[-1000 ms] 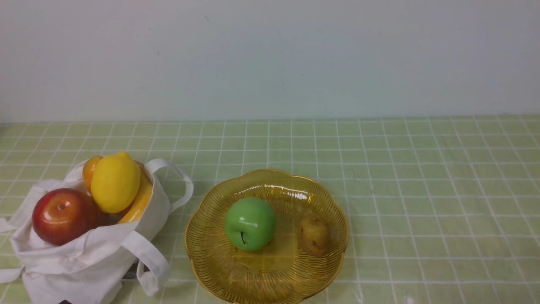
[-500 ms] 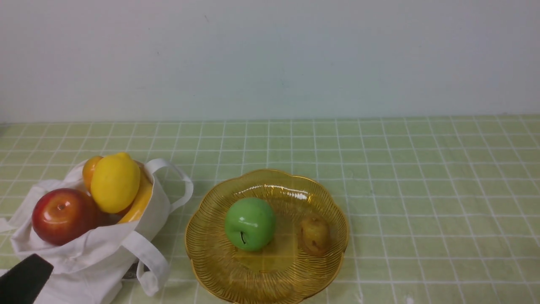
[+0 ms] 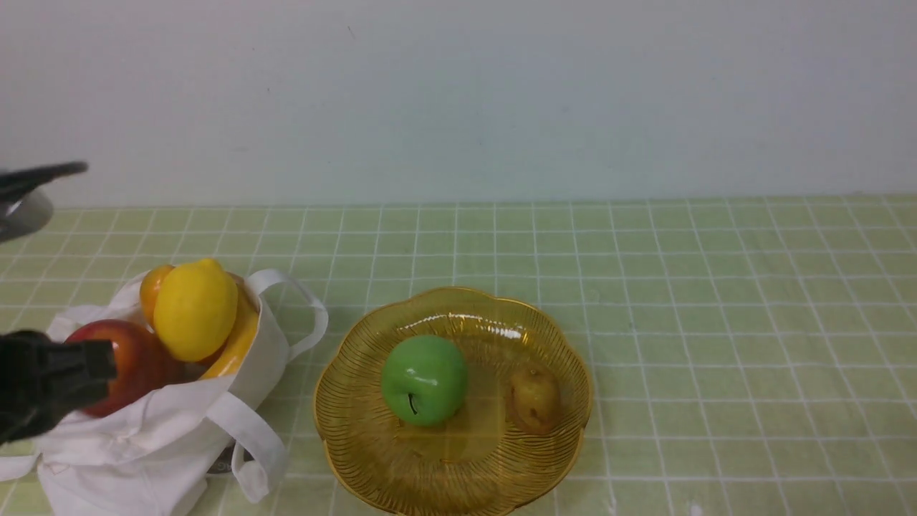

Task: Take the fruit out of the bag on the green coffee tablecloth and place them on the plate.
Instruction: 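Reach into the bag and grasp the lemon with the left gripper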

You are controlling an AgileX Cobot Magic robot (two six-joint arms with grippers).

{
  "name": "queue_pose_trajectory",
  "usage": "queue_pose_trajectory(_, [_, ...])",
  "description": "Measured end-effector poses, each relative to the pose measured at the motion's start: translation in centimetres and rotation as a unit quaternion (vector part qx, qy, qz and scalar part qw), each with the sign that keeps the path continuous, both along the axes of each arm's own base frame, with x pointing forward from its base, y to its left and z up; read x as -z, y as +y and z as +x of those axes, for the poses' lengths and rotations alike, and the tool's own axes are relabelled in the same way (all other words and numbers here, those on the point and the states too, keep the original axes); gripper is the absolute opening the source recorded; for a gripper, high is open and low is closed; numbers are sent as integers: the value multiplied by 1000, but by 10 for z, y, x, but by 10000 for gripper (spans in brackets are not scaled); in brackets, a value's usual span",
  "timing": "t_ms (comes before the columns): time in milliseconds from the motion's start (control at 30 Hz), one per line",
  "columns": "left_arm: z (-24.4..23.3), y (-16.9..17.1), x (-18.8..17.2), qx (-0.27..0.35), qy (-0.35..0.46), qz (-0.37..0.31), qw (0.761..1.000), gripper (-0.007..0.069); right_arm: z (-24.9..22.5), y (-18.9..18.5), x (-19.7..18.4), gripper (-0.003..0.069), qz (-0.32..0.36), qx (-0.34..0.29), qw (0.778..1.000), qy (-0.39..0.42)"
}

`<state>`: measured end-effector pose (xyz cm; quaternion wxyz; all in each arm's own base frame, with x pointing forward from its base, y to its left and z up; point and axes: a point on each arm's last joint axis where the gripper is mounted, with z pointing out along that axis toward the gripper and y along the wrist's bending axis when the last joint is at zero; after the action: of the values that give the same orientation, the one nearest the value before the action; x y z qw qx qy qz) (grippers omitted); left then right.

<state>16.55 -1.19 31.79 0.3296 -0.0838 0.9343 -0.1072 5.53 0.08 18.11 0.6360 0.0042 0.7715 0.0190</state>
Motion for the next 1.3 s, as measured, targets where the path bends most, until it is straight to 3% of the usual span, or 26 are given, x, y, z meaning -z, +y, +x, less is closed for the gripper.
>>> queue_pose_trajectory(133, [32, 5, -4, 2, 25, 29, 999, 165, 0, 0, 0, -15, 0, 0, 1000, 0])
queue_pose_trajectory(233, [67, 8, -4, 11, 45, 52, 998, 313, 0, 0, 0, -15, 0, 0, 1000, 0])
queue_pose_trajectory(333, [89, 8, 0, 27, 55, 64, 996, 393, 0, 0, 0, -15, 0, 0, 1000, 0])
queue_pose_trajectory(533, [137, -13, 22, 146, 74, 118, 980, 575, 0, 0, 0, -15, 0, 0, 1000, 0])
queue_pose_trajectory(667, [157, -19, 37, 186, 82, 139, 969, 604, 0, 0, 0, -15, 0, 0, 1000, 0])
queue_pose_trajectory(900, [175, -15, 63, 202, 94, 179, 958, 601, 0, 0, 0, -15, 0, 0, 1000, 0])
queue_pose_trajectory(1300, [180, -13, 74, 209, 110, 195, 952, 582, 0, 0, 0, -15, 0, 0, 1000, 0])
